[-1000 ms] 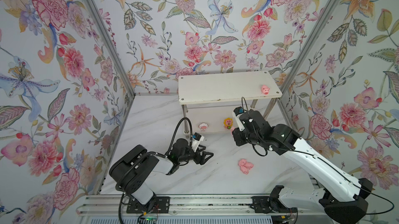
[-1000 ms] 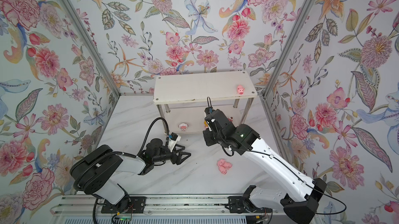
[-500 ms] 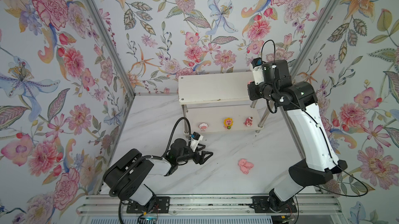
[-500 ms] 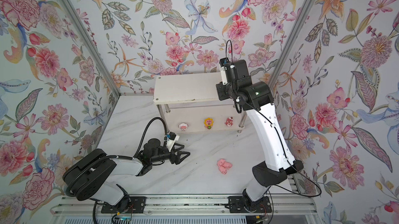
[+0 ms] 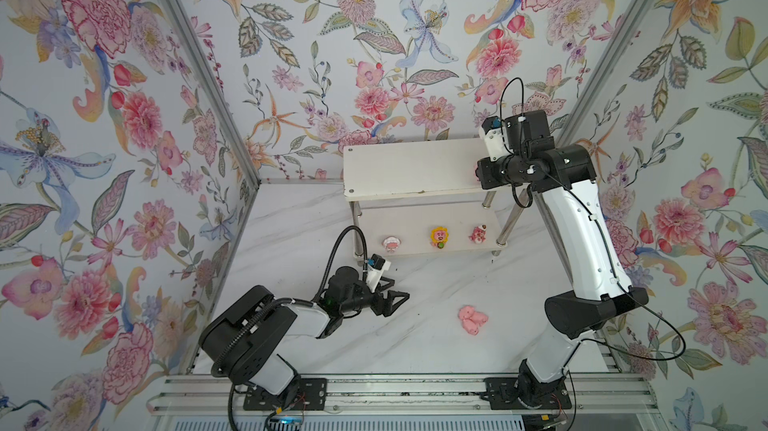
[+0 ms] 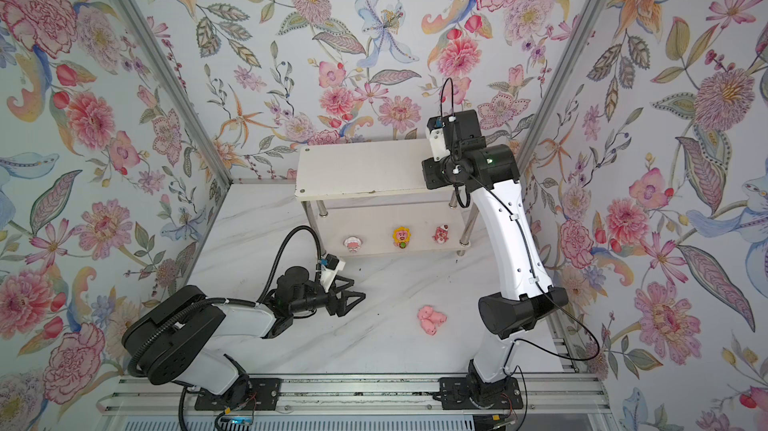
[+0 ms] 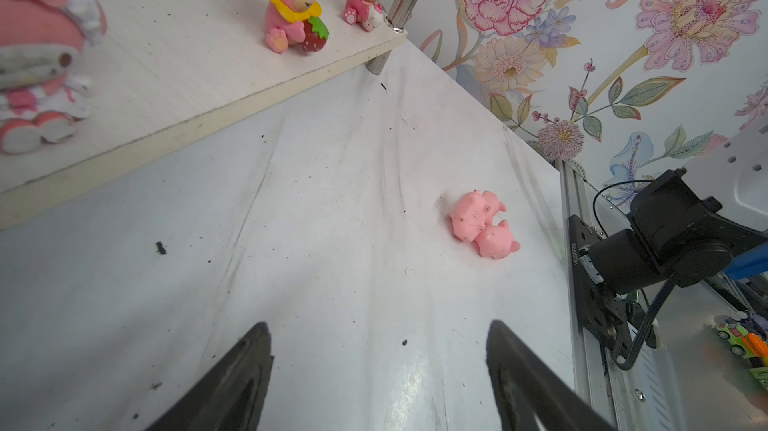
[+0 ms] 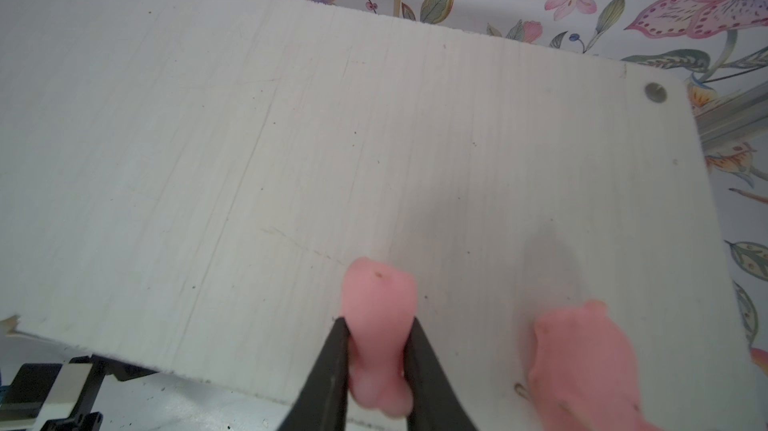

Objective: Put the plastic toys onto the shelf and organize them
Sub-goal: 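Lift the pink pig with the right gripper over the top shelf tier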

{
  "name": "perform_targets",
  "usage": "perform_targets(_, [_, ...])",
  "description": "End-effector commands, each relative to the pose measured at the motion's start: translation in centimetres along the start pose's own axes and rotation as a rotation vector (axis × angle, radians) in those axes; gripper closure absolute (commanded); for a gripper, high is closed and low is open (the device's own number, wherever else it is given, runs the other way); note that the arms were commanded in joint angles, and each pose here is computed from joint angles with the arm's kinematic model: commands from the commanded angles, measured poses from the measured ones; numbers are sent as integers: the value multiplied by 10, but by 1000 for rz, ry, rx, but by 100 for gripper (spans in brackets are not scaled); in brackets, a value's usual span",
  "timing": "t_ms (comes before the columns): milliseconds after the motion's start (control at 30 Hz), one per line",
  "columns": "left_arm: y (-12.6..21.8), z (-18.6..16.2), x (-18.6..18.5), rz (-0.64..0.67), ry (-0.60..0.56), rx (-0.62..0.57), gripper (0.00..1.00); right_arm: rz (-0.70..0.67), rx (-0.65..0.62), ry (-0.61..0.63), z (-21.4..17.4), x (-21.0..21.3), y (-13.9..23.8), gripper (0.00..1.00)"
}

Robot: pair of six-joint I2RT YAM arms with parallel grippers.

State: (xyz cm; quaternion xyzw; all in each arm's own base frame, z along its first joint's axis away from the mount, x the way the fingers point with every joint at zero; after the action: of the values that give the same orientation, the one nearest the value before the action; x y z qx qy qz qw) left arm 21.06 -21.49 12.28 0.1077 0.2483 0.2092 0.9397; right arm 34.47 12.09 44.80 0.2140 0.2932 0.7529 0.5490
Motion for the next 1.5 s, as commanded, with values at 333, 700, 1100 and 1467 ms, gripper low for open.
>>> perform_targets(333, [-7,2,8,9,16,2,18,67,61,0,-10,4,-9,72])
perform_targets(700, [-6,1,7,12,18,5,18,60,85,-7,-11,2,-20,58])
perform_targets(1100, [-5,2,7,11,21,-3,18,63,59,-10,-6,3,-15,68])
perform_targets(1467, [-5,3,7,12,26,-4,18,91,44,1,-10,8,-3,69])
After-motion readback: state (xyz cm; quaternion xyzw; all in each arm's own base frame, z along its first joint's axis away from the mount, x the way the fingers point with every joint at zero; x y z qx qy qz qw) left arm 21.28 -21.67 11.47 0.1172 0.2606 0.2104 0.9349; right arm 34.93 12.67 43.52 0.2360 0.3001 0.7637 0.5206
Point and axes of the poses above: each gripper's point midway between its finger pads, its own y axis back along the fingers, its own x axis along the line the jaws close on, z = x × y, the point moved 9 cm from there along y, back along the fingers, and after that the axes turned 3 degrees about -y, right-handed, at the moved point
